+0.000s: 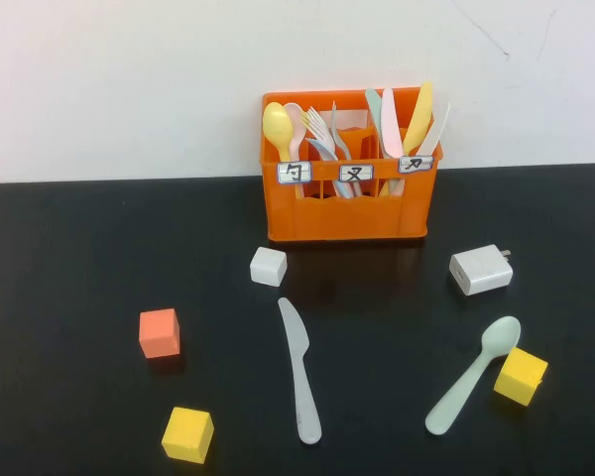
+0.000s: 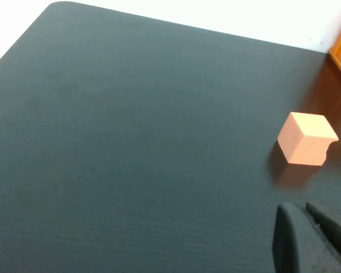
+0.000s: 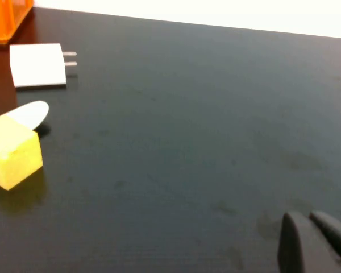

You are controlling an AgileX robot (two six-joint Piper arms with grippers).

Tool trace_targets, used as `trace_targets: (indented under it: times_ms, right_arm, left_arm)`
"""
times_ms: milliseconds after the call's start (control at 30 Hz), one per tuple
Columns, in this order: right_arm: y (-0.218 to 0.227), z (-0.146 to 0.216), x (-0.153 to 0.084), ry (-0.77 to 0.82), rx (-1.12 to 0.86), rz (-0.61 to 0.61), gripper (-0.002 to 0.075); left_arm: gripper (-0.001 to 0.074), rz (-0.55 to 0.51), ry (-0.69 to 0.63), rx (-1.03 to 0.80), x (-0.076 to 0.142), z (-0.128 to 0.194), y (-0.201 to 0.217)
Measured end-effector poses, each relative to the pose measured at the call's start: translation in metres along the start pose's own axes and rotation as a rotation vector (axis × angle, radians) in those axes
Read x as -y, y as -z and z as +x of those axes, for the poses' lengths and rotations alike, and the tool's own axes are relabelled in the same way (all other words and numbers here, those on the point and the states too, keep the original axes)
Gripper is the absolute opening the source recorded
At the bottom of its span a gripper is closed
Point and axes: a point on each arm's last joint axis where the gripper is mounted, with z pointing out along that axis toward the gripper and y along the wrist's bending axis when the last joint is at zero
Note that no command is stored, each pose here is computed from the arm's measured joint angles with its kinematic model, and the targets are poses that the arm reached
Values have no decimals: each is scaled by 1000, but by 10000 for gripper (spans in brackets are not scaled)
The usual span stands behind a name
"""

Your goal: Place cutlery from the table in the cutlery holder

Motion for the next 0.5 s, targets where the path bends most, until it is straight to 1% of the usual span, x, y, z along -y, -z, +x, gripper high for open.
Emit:
trace_targets:
  times_ms: [500]
  right_arm:
    - [0,0,0,0,0,0,-2]
  left_arm:
    - [-1,-3,-7,-2,0,0,0]
